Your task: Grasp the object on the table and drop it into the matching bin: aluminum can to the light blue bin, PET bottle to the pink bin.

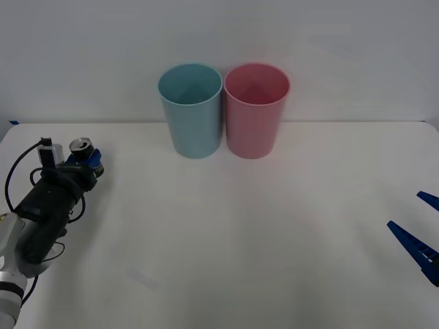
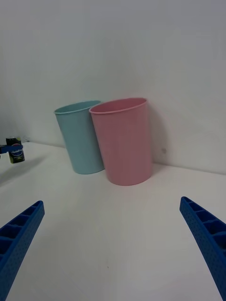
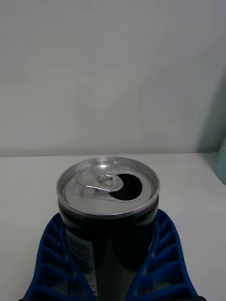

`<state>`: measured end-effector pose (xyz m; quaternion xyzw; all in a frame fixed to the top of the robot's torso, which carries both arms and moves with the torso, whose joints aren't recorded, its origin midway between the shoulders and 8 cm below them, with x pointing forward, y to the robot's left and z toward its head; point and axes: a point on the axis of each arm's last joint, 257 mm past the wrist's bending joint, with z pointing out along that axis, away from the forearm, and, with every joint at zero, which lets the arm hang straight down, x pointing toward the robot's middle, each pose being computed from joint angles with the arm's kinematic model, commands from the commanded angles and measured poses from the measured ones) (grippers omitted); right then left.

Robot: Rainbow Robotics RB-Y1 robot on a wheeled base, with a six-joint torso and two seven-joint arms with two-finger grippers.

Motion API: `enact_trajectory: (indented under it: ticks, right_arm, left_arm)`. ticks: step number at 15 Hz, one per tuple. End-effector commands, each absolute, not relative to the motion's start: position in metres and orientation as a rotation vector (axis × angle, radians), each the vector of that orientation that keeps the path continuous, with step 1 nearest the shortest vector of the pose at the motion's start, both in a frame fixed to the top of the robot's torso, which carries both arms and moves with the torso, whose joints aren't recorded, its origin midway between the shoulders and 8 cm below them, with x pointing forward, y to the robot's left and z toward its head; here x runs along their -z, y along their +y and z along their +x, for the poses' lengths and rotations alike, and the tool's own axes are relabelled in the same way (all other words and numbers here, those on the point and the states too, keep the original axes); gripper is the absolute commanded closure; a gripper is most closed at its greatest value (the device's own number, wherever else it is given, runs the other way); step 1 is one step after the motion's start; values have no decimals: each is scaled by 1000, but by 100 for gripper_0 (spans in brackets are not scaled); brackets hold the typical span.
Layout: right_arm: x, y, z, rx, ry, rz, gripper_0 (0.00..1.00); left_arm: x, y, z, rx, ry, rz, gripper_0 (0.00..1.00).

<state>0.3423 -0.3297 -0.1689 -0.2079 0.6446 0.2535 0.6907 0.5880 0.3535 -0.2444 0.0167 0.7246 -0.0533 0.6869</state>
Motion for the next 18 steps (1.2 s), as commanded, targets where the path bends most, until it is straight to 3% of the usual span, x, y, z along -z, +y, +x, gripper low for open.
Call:
enact_trajectory:
  ticks: [1,4,10,18]
  right_arm:
    - [169,-330,342,-567,1441,-465,0]
    - [169,-330,342,-567,1441,-465,0]
    - [169,-330,342,-567,1441,-465,0]
    - [169,-330,342,-567,1441,-465,0]
  left_arm:
    - [220,354,569,137,1560,44,100]
    - [190,353,548,179,1496,38,100]
    - [114,332,520,357,1379,29,100]
    - [34,303,505,537,1299,62,100]
